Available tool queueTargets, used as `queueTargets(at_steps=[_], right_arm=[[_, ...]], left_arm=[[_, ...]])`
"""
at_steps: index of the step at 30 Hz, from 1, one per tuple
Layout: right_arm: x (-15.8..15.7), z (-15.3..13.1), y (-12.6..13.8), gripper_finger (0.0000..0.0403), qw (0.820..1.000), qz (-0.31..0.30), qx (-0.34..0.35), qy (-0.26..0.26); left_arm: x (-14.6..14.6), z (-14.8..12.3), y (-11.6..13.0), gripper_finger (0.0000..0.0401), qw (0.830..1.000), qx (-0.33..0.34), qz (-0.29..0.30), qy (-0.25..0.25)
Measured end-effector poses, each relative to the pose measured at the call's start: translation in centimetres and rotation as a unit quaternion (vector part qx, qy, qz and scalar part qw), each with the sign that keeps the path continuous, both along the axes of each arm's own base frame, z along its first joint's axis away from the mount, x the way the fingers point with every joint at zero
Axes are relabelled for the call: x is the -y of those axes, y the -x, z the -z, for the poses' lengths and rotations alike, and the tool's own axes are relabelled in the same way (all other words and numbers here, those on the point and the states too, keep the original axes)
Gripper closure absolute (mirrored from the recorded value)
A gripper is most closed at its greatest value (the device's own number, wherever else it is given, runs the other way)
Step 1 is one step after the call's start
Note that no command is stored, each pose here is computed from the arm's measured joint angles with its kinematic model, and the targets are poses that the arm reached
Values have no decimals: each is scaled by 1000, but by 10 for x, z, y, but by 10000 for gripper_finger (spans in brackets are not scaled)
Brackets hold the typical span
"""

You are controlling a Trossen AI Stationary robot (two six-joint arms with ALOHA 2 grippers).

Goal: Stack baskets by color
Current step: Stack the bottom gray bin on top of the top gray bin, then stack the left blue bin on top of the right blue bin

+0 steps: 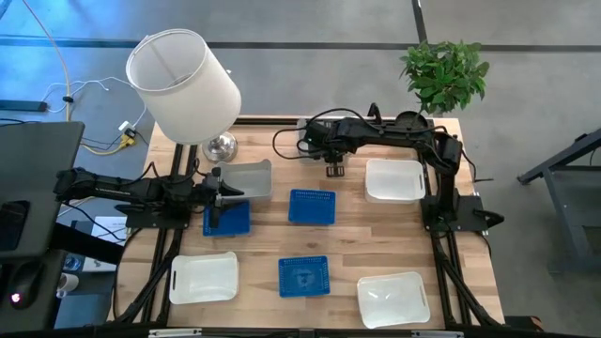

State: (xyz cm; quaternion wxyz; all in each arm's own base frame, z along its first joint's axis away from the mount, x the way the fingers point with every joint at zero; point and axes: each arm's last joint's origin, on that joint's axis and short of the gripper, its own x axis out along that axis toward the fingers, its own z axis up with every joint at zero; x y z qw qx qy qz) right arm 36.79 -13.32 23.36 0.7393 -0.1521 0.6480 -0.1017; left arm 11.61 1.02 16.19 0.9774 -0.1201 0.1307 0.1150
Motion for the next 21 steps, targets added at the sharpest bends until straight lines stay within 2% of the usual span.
queueTargets(at_steps=[4, 10, 21], right_arm=[[-2, -2, 0, 296, 1000, 4, 7, 2], [-14, -15, 3, 288, 999, 21, 15, 27], [-52, -59, 14, 288, 991, 66, 113, 9]], left_arm=[[0, 0, 0, 272, 1000, -3, 5, -15], [0, 0, 0, 272, 999, -6, 9, -30], [0, -8, 0, 272, 999, -16, 16, -39]])
